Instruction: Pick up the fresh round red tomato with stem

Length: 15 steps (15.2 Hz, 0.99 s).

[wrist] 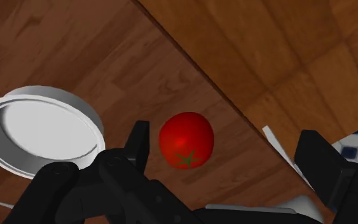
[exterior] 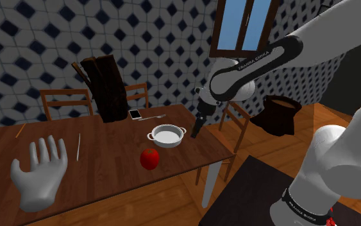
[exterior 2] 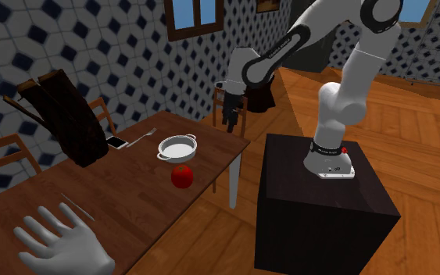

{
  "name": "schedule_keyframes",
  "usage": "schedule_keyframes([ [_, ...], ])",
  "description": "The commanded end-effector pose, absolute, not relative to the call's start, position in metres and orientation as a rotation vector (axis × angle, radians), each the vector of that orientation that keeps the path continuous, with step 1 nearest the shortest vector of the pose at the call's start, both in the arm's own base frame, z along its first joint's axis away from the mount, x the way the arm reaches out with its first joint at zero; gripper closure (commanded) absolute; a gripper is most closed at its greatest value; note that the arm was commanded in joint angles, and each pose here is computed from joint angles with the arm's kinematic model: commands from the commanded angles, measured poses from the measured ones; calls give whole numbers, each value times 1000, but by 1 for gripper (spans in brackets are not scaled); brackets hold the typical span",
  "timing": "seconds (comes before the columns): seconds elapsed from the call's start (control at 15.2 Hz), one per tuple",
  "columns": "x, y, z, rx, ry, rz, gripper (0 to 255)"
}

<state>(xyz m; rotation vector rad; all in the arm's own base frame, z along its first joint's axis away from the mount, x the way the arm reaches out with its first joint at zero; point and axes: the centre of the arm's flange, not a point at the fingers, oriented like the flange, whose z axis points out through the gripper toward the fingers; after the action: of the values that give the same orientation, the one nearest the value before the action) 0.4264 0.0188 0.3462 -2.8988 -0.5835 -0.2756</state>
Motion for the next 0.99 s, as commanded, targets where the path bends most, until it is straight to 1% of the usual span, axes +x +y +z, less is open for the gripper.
schedule_keyframes([
  [0.0, 443, 24, 327, -2881, -632, -319, 0],
  [0.92, 561, 71, 213, -2703, -942, -586, 0],
])
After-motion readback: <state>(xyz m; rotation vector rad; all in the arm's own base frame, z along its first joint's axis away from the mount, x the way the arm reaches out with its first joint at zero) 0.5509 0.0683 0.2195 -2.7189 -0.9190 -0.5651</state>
